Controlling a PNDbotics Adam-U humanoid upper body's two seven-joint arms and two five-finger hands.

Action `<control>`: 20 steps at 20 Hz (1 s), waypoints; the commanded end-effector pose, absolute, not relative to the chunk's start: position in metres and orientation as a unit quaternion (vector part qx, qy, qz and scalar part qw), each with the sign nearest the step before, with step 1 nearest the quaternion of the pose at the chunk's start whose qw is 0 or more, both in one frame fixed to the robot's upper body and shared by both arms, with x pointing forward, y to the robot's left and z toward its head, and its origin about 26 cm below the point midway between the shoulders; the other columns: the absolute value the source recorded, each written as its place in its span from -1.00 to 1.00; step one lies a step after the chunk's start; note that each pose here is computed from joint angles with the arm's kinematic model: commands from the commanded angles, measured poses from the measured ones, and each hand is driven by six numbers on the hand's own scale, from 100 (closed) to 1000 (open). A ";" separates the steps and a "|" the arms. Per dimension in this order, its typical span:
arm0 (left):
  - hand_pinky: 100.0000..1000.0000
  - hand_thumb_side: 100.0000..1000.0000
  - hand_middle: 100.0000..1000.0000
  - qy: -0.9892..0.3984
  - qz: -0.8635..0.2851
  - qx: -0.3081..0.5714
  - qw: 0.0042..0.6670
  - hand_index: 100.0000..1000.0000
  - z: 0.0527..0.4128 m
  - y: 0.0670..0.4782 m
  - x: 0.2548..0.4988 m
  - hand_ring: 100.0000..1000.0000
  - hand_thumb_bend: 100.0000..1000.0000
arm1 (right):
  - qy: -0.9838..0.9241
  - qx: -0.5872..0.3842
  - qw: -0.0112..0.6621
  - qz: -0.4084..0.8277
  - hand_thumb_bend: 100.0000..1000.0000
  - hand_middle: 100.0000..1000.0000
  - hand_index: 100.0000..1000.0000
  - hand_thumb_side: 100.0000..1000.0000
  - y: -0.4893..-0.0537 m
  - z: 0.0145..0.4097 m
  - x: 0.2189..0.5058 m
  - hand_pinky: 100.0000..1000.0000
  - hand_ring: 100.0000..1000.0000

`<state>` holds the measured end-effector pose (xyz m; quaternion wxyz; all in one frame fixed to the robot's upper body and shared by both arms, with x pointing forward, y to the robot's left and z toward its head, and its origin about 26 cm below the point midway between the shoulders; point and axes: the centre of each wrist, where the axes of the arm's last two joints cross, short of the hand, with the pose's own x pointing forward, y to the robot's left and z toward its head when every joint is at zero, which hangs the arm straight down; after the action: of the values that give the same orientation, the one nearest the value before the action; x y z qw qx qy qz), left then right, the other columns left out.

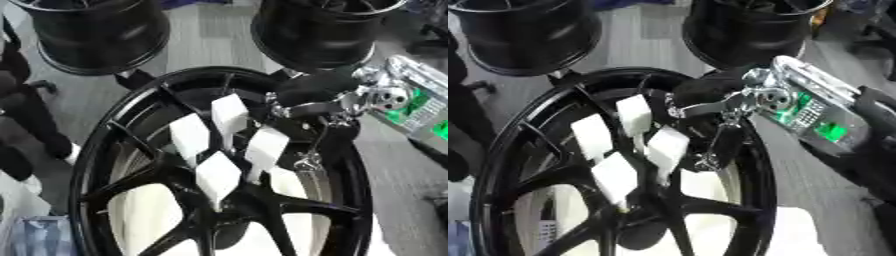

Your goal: Pull the pin out of the wheel hub.

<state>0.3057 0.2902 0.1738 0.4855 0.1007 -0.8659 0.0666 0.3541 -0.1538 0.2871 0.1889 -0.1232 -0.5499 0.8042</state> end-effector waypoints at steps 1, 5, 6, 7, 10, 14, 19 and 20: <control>0.43 0.54 0.22 -0.871 0.066 0.106 0.476 0.67 0.180 0.292 0.305 0.49 -1.00 | -0.578 -0.132 0.186 0.784 -1.00 -0.43 0.03 -1.00 -0.156 0.307 0.356 0.58 0.19; 0.43 0.54 0.22 -0.870 0.067 0.109 0.476 0.67 0.179 0.293 0.305 0.49 -1.00 | -0.586 -0.114 0.213 0.773 -1.00 -0.47 0.00 -1.00 -0.163 0.317 0.367 0.55 0.15; 0.44 0.53 0.22 -0.870 0.068 0.110 0.477 0.67 0.179 0.293 0.305 0.49 -1.00 | -0.591 -0.112 0.222 0.767 -1.00 -0.50 0.00 -1.00 -0.166 0.321 0.370 0.54 0.12; 0.44 0.53 0.22 -0.869 0.068 0.111 0.477 0.67 0.179 0.294 0.305 0.49 -1.00 | -0.600 -0.111 0.231 0.758 -1.00 -0.50 0.00 -1.00 -0.169 0.328 0.374 0.54 0.12; 0.44 0.53 0.22 -0.868 0.069 0.115 0.477 0.67 0.179 0.296 0.304 0.49 -1.00 | -0.624 -0.110 0.258 0.729 -1.00 -0.51 0.01 -1.00 -0.182 0.350 0.387 0.54 0.11; 0.44 0.53 0.21 -0.867 0.071 0.121 0.478 0.67 0.178 0.298 0.304 0.48 -1.00 | -0.656 -0.122 0.287 0.687 -1.00 -0.50 0.03 -1.00 -0.208 0.378 0.399 0.55 0.11; 0.44 0.53 0.21 -0.865 0.075 0.132 0.477 0.67 0.177 0.302 0.302 0.48 -1.00 | -0.669 -0.187 0.338 0.635 -1.00 -0.31 0.15 -1.00 -0.269 0.391 0.407 0.59 0.18; 0.43 0.53 0.21 -0.865 0.076 0.136 0.476 0.67 0.178 0.303 0.302 0.48 -1.00 | -0.668 -0.205 0.359 0.619 -1.00 -0.24 0.19 -1.00 -0.287 0.389 0.408 0.61 0.22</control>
<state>0.3037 0.2980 0.1694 0.4898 0.1226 -0.8595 0.0795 0.4140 -0.2618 0.3684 0.3533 -0.1648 -0.6606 0.6416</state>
